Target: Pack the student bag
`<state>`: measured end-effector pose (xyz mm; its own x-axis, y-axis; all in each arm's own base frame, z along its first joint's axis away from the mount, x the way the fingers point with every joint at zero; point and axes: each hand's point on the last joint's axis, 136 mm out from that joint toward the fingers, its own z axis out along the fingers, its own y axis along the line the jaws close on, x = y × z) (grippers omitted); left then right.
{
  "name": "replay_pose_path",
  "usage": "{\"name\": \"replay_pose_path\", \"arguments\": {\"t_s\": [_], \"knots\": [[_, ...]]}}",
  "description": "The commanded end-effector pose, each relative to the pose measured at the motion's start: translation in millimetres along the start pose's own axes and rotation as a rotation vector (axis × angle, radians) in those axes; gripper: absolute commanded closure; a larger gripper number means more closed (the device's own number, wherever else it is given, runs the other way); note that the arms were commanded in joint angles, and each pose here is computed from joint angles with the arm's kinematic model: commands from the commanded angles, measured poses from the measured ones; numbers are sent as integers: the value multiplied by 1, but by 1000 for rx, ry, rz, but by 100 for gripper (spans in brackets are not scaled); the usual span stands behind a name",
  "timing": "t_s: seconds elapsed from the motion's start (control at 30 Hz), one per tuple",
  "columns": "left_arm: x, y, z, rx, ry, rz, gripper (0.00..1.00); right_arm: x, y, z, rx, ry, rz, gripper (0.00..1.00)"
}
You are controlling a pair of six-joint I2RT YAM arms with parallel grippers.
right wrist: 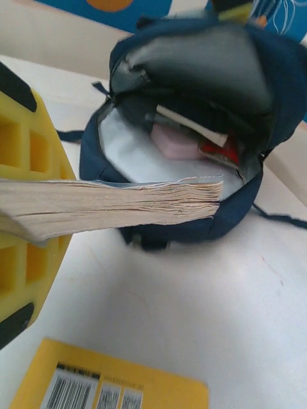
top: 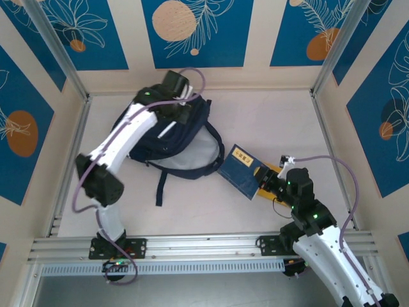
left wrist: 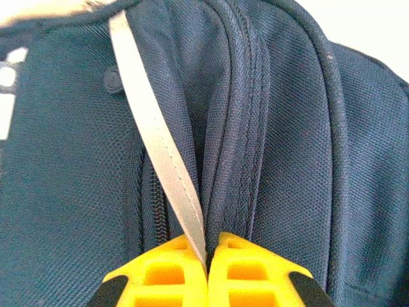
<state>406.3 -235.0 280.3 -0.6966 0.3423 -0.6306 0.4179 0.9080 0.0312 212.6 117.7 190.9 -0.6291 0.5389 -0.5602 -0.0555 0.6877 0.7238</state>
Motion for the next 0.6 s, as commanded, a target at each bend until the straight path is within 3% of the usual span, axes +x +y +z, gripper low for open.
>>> {"name": "replay_pose_path", "arguments": {"t_s": [0.0, 0.17, 0.4, 0.57], "knots": [[-19, -11, -63, 84, -145, 61, 100, -18, 52, -10, -185, -2, 12, 100], [-21, -13, -88, 144, -195, 47, 100, -14, 71, -8, -265, 66, 77, 100], [-21, -33, -95, 294, -209, 18, 100, -8, 76, 1, -327, 99, 186, 100], [-24, -34, -99, 319, -221, 7, 100, -7, 88, 6, -375, 149, 243, 100]]}}
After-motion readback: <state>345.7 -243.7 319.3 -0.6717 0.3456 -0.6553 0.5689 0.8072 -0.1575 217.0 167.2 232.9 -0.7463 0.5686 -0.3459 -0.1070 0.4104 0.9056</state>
